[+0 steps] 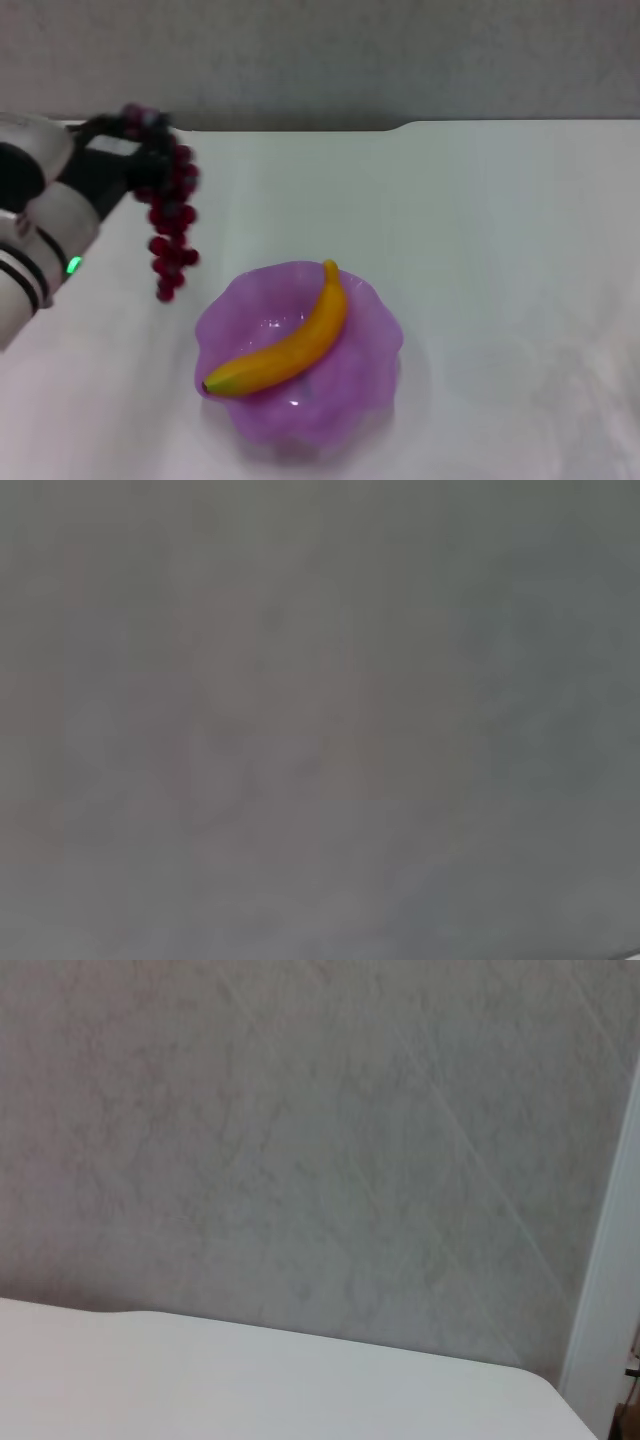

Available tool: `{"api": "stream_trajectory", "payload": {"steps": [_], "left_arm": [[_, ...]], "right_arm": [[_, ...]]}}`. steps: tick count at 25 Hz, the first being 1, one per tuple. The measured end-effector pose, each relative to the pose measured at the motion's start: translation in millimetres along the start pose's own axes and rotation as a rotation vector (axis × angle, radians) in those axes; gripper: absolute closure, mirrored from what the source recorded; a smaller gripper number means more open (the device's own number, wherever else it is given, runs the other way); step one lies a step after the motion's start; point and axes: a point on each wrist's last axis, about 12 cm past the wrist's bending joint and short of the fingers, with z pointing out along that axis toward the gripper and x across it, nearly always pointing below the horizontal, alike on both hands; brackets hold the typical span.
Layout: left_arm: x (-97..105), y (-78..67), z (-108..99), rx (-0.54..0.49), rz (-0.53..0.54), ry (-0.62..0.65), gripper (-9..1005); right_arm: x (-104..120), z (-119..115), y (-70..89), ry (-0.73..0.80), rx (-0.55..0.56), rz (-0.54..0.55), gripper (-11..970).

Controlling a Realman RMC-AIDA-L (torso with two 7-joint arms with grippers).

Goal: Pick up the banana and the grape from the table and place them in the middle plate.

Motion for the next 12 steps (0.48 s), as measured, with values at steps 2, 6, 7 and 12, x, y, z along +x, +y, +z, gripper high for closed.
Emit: {"api": "stream_trajectory", "payload": {"steps": [2, 6, 7, 12], "left_arm": [[-11, -15.7, -6, 0.079, 0.022, -0.013, 685], [-24, -53.3, -16, 0.236, 0.087, -0.032, 698], [-25, -60.8, -18, 0.263, 0.102, -0.035, 699], [-14, -108.6, -29, 0.418, 0.235, -0.036, 706]], "right_arm": [[1, 0, -1.1, 0.002, 0.002, -0.003, 938], [0, 0, -1.7, 0.002, 0.003, -0.005, 938], [0, 0, -1.7, 0.002, 0.003, -0.005, 938], [-1, 2, -0.9, -0.001, 0.000, -0.006, 938]]}}
